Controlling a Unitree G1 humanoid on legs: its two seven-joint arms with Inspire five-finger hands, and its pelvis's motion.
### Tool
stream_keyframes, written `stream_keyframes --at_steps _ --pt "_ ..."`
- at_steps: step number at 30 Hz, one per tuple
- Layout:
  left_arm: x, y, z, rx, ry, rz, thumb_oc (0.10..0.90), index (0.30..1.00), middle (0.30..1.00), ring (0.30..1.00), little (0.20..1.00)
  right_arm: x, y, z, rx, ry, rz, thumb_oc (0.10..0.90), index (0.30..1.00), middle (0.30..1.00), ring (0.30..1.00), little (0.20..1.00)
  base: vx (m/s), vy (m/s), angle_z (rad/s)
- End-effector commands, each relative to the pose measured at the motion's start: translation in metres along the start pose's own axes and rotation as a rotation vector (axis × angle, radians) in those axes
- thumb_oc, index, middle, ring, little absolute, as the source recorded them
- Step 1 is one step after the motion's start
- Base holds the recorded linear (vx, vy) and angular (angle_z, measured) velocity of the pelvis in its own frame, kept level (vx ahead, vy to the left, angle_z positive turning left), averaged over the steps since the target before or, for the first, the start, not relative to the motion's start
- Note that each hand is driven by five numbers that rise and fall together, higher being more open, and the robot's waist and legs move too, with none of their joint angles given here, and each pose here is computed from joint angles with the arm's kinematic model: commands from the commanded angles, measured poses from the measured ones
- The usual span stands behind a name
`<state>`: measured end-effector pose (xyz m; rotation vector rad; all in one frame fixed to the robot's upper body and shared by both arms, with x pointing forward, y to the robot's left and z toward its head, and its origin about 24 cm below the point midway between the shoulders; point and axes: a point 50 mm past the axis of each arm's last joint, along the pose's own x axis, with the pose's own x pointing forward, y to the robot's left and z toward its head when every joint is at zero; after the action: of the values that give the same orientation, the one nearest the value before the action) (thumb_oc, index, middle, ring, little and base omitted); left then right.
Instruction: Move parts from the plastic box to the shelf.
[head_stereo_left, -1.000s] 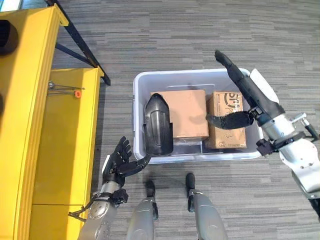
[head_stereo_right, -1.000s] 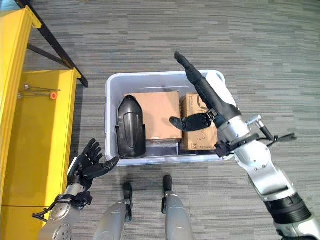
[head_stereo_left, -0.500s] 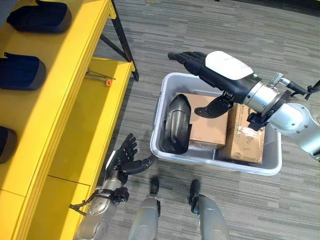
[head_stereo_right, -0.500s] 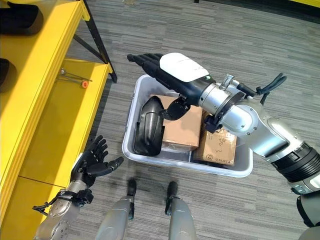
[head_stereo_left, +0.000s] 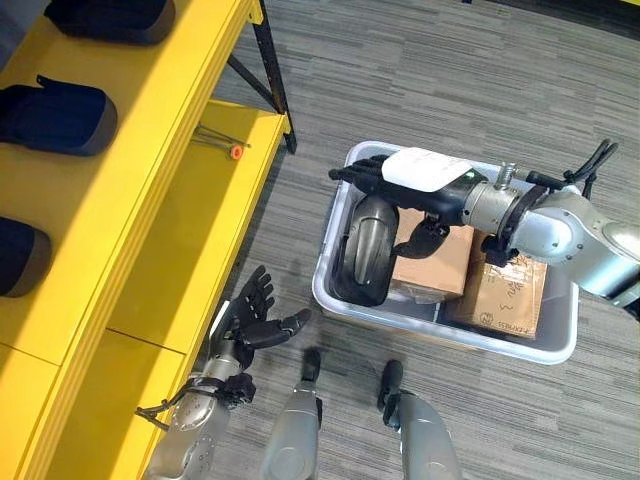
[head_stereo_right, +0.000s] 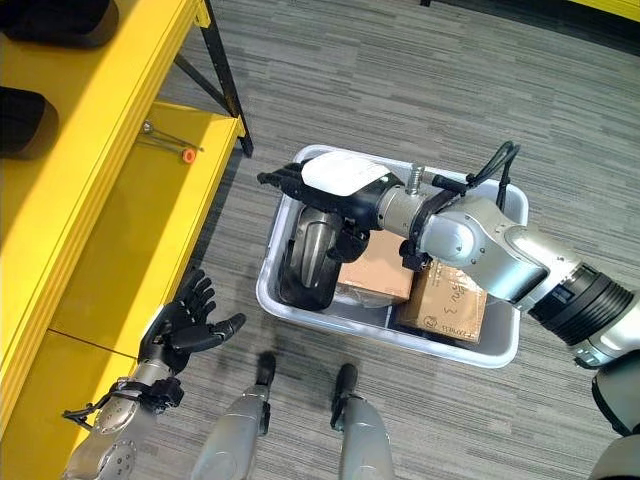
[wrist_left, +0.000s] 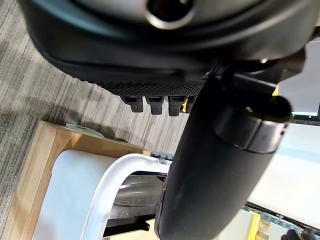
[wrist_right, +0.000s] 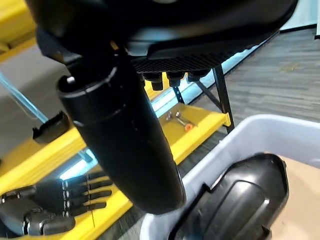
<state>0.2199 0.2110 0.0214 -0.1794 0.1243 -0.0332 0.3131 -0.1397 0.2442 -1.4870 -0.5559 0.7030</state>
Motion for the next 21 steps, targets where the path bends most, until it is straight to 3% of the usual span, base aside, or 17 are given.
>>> stream_keyframes --at_steps 1,21 --pt "-0.009 -0.007 0.028 0.028 -0.146 -0.070 0.900 1.000 1.000 1.000 1.000 -0.004 -0.045 0.017 -0.170 -0.066 -0.075 0.900 1.000 1.000 1.000 1.000 -0.02 0.003 0.08" --pt "-0.012 -0.003 0.033 0.051 -0.159 -0.048 0.900 1.000 1.000 1.000 1.000 -0.031 -0.045 0.007 -0.268 0.021 0.064 0.900 1.000 1.000 1.000 1.000 -0.01 -0.023 0.08"
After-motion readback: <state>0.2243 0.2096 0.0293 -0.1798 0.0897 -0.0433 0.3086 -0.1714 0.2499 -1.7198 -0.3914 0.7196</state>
